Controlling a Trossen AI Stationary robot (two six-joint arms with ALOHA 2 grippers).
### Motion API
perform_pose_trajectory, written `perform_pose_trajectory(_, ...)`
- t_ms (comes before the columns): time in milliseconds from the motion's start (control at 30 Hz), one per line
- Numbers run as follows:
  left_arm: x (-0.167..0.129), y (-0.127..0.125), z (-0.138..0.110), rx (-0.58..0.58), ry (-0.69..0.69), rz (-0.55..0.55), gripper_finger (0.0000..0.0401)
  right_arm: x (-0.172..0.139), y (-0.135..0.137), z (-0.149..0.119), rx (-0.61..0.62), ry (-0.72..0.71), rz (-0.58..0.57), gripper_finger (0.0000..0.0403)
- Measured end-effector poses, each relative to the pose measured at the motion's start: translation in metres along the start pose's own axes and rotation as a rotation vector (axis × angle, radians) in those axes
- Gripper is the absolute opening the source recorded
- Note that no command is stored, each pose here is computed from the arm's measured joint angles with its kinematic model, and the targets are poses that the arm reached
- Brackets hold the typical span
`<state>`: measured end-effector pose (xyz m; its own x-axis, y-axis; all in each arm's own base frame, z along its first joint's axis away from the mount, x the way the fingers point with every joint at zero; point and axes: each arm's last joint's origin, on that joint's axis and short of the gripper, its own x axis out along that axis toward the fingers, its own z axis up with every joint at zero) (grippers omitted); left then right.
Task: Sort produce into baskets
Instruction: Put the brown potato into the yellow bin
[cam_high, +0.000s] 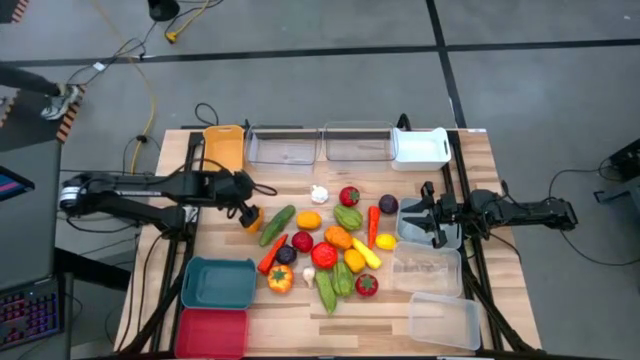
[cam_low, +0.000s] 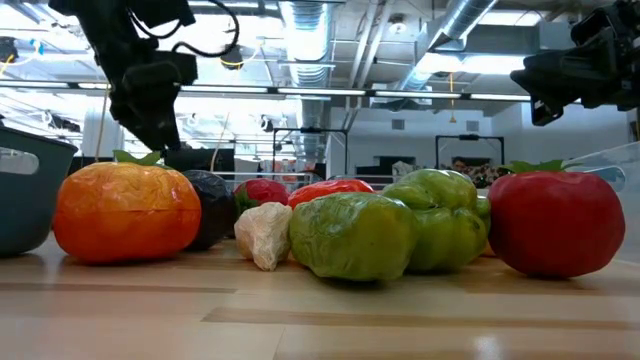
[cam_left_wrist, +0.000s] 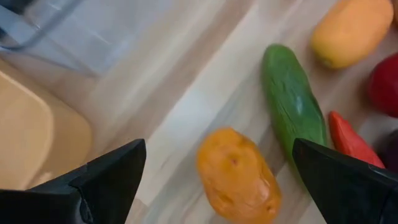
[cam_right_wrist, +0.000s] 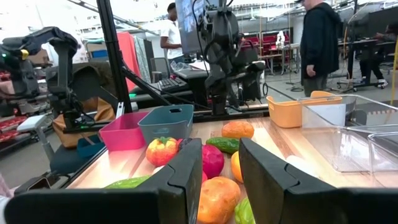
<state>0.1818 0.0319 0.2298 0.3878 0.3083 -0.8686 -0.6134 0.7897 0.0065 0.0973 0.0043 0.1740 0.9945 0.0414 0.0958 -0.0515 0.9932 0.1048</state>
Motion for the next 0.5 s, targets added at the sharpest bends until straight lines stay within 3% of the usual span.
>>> perform_pose_trajectory(233,0.013,-0.006,-0.001,0.030,0.096,-0.053,0.0394,0.000,0.000,0.000,0.000,0.001,0.000,0.0134)
perform_pose_trajectory(500,0.026,-0.010,-0.001,0.038,0.157,-0.024,0.0394,0.000,0.000,0.000,0.000,0.001,0.000,0.0134)
